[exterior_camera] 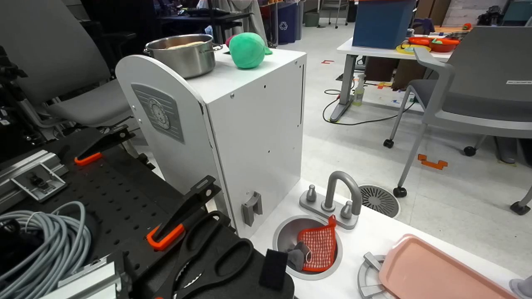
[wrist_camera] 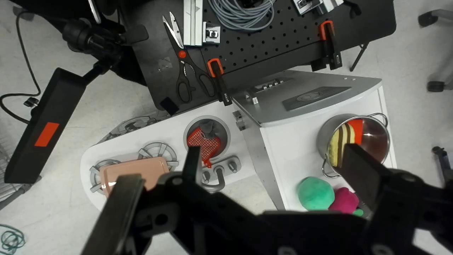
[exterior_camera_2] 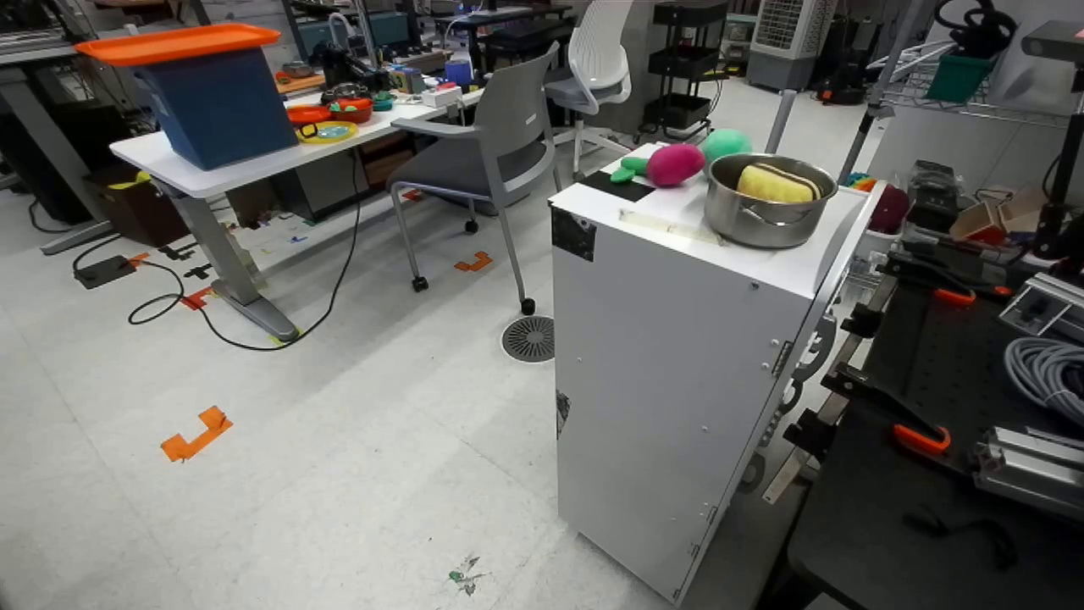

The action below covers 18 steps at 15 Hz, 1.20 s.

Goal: Remove the yellow plushy from the pot and put it in the sink

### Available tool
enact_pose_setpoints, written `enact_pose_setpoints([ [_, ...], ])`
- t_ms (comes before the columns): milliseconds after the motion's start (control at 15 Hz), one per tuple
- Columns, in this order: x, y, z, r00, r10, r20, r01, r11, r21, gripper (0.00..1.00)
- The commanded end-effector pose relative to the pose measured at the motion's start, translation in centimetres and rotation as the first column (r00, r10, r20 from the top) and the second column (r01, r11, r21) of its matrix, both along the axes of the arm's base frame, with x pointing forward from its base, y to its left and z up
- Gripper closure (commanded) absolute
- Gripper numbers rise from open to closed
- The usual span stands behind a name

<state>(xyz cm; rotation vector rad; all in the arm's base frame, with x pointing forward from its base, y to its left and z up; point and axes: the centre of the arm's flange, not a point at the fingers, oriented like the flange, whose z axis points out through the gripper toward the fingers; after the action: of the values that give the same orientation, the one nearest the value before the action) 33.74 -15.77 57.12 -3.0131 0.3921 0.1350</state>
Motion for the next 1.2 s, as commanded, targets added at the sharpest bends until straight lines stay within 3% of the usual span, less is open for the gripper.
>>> enact_pose_setpoints([
  [0, 0.0, 0.0, 0.0, 1.0, 0.0, 0.0, 0.0, 1.0, 0.0, 0.0],
  [467, 0.4, -0.2, 0.1, 1.0, 0.014, 0.026, -0.014, 0.999, -0.029, 0.0],
  [933, 6.5, -1.0, -2.4, 1.0, 0.0, -0.026, -0.001, 0.999, -0.047, 0.0],
  [1133, 9.1, 0.1, -4.1, 0.998, 0.053, -0.046, -0.056, 0.996, -0.065, 0.0],
])
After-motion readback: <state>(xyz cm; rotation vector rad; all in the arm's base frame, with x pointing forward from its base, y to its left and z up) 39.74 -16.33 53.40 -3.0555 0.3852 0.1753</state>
